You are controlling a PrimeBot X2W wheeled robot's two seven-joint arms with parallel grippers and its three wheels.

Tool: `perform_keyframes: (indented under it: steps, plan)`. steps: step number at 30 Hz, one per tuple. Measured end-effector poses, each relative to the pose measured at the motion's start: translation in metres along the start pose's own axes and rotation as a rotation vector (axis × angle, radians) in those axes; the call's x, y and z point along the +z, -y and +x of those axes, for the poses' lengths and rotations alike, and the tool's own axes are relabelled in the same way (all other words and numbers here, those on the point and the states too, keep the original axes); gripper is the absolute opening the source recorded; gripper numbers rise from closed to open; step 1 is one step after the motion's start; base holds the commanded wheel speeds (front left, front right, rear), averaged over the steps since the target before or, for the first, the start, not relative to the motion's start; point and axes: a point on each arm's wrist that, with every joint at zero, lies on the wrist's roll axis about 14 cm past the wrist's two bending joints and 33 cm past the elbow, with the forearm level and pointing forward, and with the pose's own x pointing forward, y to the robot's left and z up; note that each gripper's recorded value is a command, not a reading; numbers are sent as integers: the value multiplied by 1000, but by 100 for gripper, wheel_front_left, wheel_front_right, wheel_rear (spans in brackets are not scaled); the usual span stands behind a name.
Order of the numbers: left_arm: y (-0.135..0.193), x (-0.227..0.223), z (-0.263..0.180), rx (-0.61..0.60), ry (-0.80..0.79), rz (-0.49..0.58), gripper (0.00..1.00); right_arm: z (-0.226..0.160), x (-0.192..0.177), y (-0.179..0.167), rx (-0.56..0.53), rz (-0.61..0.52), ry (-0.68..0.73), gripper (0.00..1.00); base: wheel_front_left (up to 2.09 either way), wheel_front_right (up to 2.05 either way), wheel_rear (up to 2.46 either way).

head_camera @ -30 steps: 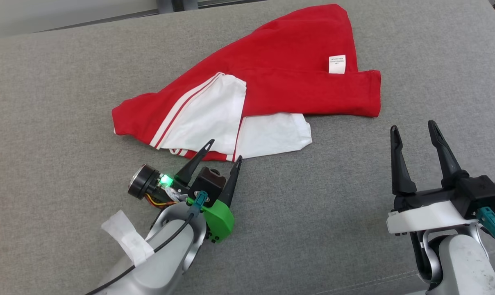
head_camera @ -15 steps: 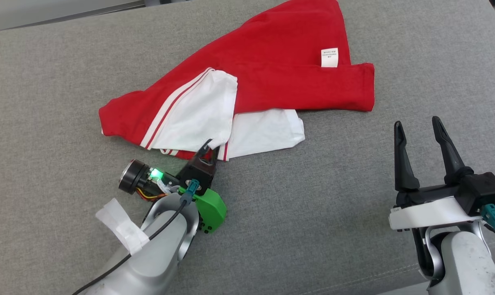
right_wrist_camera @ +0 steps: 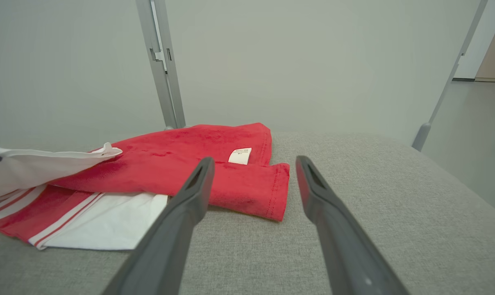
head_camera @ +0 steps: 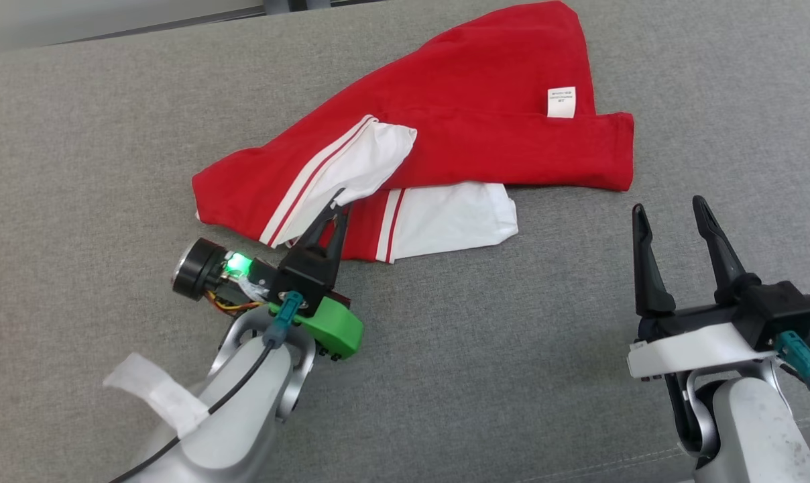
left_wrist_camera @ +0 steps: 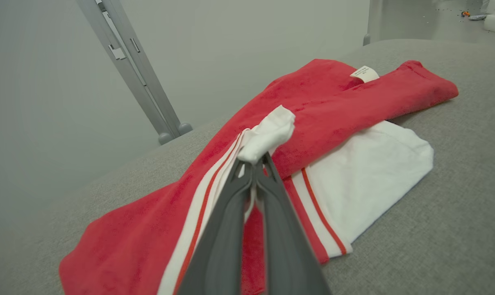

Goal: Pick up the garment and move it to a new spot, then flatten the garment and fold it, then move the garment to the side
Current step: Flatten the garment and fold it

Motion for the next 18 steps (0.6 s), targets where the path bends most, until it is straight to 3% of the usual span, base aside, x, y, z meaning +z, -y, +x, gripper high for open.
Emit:
perform_keyframes:
  steps: [7,11,18]
  plan:
    - [-28,1,-22,84,24,-26,0,28,-18,5,37,79,-43,100,0,0,0]
    - [-37,-7,-30,112,8,-33,0,48,-34,11,39,210,-93,100,0,0,0]
    - [-42,-15,-33,126,-5,-47,0,81,-60,35,83,267,-314,100,0,0,0]
